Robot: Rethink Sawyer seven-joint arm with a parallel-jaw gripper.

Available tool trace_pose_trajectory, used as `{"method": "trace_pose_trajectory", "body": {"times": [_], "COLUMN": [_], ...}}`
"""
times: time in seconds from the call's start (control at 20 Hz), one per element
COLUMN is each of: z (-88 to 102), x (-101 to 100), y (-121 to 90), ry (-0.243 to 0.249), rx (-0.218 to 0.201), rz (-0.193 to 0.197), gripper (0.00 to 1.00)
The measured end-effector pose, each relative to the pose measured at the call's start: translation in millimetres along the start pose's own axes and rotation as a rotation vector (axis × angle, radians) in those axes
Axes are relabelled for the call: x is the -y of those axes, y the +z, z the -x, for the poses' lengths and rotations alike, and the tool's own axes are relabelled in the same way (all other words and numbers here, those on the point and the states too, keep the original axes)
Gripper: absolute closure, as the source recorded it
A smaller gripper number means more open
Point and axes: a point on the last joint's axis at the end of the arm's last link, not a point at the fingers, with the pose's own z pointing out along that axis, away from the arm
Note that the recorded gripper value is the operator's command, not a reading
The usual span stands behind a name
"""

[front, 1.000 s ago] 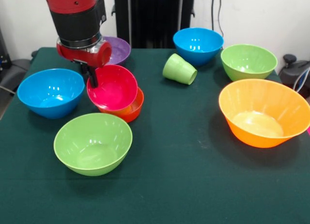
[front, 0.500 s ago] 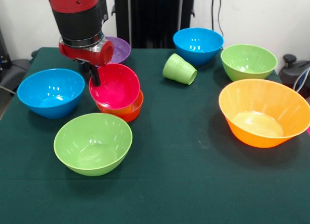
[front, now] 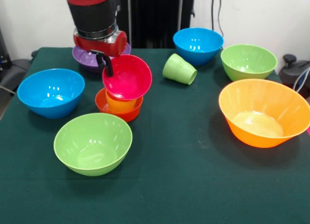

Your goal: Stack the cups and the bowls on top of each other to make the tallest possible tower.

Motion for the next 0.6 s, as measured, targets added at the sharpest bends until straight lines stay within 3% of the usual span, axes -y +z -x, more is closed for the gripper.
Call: {"method": "trace_pose_trajectory", "body": {"times": [0.35,0.6], "z": [-5.0,4.1], "x": [-5.1,-3.7], "y": [-2.4,-4.3], "ry": [-0.003,0.000], "rx": [-0.005,0.011], "rz": [0.002,0.002], "gripper": [1.00,1.00]}}
